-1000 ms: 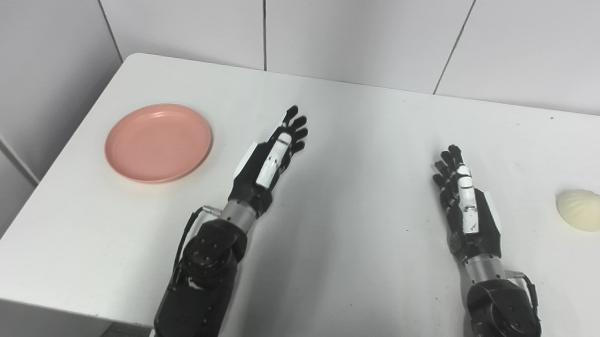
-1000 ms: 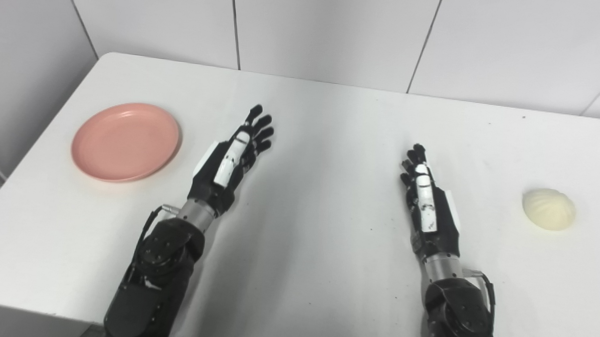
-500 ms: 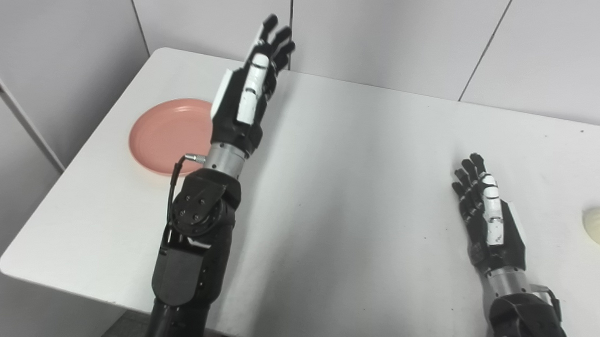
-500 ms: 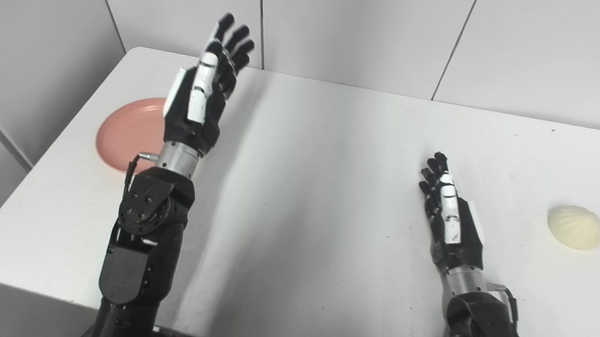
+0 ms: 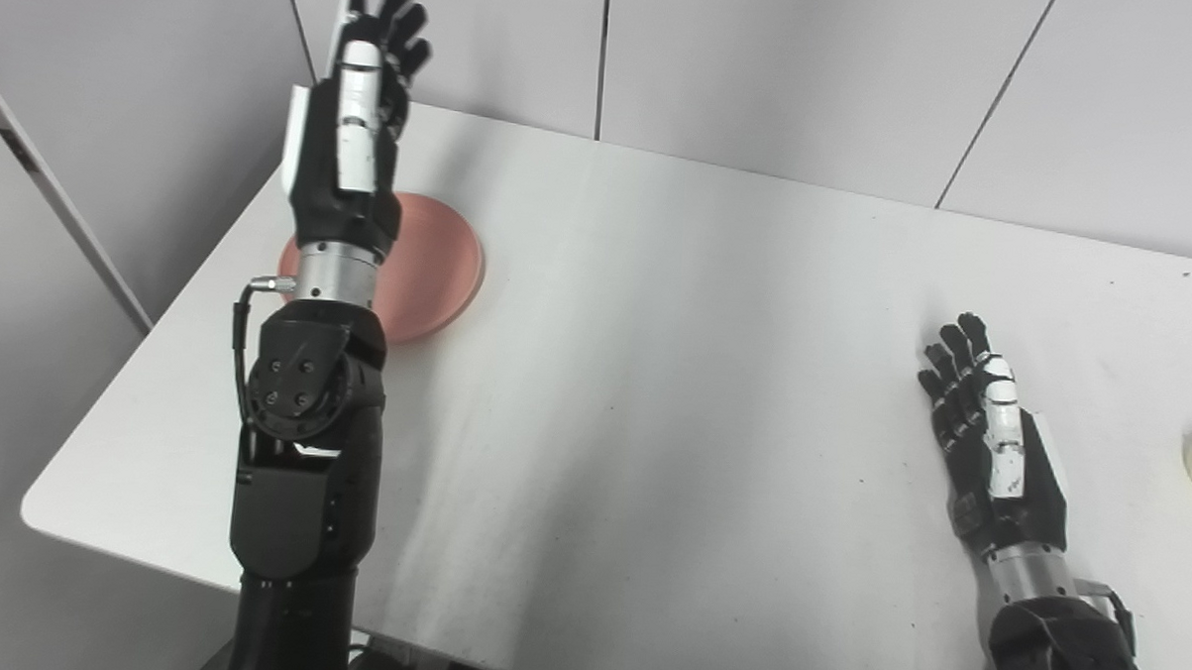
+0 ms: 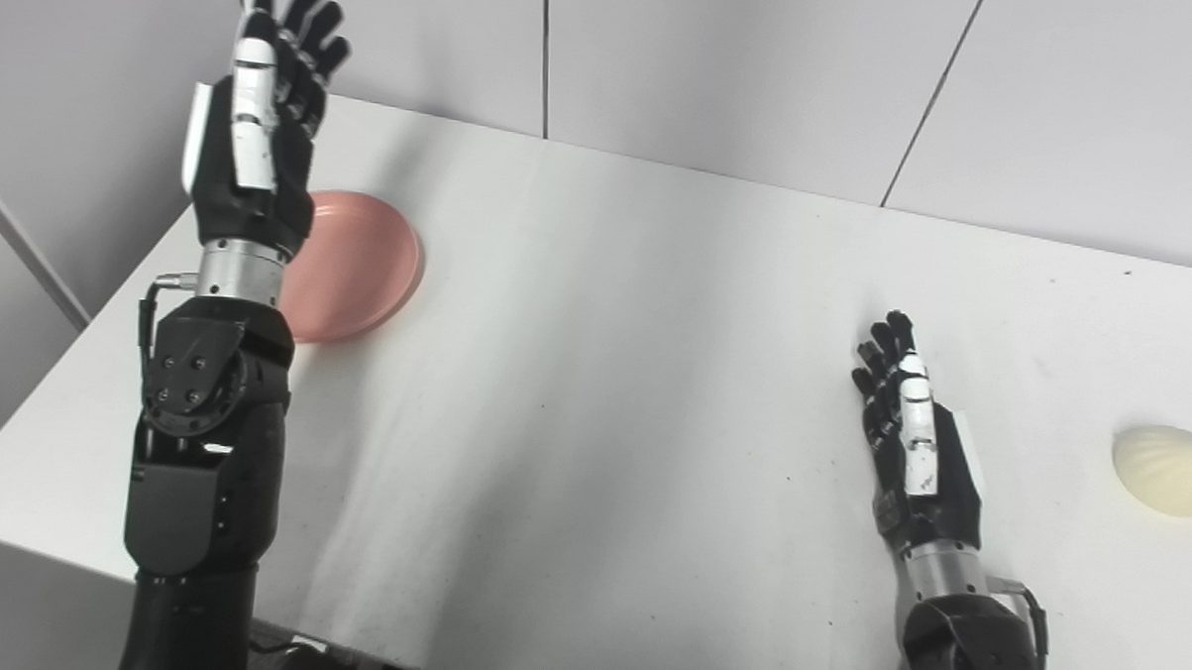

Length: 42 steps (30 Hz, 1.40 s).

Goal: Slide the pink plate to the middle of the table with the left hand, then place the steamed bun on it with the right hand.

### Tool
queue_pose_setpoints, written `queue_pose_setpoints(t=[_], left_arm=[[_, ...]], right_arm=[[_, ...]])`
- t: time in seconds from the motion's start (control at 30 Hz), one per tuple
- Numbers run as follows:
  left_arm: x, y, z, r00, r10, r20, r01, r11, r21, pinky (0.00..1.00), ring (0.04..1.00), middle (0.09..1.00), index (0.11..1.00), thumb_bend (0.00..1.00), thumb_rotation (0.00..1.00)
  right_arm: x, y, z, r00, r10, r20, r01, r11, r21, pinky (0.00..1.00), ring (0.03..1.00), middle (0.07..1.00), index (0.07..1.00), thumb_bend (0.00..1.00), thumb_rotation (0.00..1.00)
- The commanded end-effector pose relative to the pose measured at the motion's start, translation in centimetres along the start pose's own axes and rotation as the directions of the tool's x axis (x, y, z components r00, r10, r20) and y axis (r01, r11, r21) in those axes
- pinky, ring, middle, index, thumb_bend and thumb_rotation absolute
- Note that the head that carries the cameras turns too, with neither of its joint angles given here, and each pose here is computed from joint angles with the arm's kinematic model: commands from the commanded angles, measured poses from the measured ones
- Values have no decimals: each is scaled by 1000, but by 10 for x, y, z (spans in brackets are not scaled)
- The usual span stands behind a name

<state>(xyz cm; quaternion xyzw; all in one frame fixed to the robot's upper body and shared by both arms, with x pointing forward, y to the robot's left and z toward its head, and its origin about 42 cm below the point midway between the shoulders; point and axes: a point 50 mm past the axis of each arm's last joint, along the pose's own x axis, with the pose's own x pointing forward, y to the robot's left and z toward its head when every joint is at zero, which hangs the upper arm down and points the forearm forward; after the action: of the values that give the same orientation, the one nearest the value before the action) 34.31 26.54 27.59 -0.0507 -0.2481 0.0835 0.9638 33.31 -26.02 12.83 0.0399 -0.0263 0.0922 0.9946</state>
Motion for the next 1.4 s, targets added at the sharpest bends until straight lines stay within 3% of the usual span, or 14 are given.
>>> queue_pose_setpoints(t=[0.0, 0.4, 1.37], left_arm=[[14, 3, 15, 996, 9, 87, -7, 1000, -18, 978, 974, 982, 999, 459, 1000], [18, 61, -1, 985, 161, 56, -161, 987, -14, 983, 976, 985, 997, 460, 1000], [23, 138, -46, 955, 295, -27, -296, 955, -30, 1000, 984, 995, 1000, 455, 1000]], right_arm=[[-7, -11, -11, 997, -34, -75, 33, 999, -12, 1000, 1000, 1000, 1000, 101, 1000], [-6, -13, -11, 997, -45, -67, 44, 999, -9, 1000, 1000, 1000, 1000, 89, 1000], [-6, -10, -6, 997, -39, -64, 38, 999, -14, 1000, 1000, 1000, 1000, 66, 1000]])
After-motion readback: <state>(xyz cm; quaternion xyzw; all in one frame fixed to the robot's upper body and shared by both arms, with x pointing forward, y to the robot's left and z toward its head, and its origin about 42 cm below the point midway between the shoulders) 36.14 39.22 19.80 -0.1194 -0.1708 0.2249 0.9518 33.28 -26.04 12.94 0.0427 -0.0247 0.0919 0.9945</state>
